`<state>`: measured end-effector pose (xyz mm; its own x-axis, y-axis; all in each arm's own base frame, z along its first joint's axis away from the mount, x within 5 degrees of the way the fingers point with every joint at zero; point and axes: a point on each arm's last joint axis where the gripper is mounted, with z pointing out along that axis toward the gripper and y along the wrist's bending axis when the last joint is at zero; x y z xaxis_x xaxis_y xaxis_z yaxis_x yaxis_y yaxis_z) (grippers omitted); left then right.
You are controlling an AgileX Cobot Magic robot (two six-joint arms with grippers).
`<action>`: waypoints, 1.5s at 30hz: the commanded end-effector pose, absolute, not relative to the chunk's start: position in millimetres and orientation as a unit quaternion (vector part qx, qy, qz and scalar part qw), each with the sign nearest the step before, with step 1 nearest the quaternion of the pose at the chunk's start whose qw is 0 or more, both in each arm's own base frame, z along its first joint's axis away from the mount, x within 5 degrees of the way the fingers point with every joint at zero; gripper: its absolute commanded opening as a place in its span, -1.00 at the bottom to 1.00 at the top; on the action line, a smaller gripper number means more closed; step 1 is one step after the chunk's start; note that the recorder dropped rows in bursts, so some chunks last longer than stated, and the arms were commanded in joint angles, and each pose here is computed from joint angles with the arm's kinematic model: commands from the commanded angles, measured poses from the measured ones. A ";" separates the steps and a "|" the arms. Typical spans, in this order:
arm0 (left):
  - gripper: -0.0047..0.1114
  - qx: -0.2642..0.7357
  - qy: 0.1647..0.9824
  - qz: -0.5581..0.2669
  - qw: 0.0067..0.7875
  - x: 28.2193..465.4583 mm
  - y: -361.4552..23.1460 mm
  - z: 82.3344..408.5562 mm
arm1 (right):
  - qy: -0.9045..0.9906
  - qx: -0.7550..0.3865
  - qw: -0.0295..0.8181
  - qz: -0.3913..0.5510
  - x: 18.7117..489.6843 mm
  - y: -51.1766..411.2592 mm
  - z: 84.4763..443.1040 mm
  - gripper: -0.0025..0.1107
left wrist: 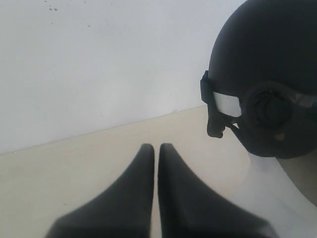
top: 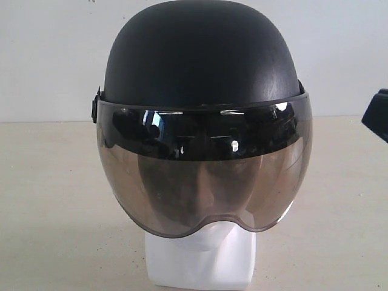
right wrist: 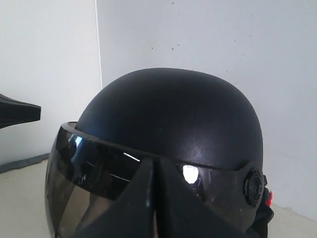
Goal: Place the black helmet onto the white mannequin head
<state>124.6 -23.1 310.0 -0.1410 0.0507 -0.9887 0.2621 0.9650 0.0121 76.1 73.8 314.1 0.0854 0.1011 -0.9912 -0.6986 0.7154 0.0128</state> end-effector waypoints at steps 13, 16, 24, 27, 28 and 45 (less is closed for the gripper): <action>-0.84 0.092 0.748 -0.085 0.652 122.7 -22.1 310.7 | 0.609 -0.243 0.700 0.284 75.0 71.6 314.2 -0.96; -0.84 0.092 0.748 -0.085 0.652 122.7 -22.1 310.7 | 0.611 -0.215 0.724 0.239 74.1 57.2 316.5 -0.96; -0.84 0.092 0.748 -0.085 0.652 122.7 -22.1 310.7 | 0.708 -0.009 0.699 0.101 71.8 11.2 300.7 -0.96; -0.84 0.092 0.748 -0.085 0.652 122.7 -22.1 310.7 | 0.731 0.020 0.681 0.050 66.2 2.8 290.0 -0.96; -0.84 0.092 0.748 -0.085 0.652 122.7 -22.1 310.7 | 0.731 0.023 0.681 0.037 64.6 1.3 285.0 -0.96; -0.84 0.092 0.748 -0.085 0.652 122.7 -22.1 310.7 | 0.749 0.005 0.663 0.013 55.8 0.5 194.2 -0.96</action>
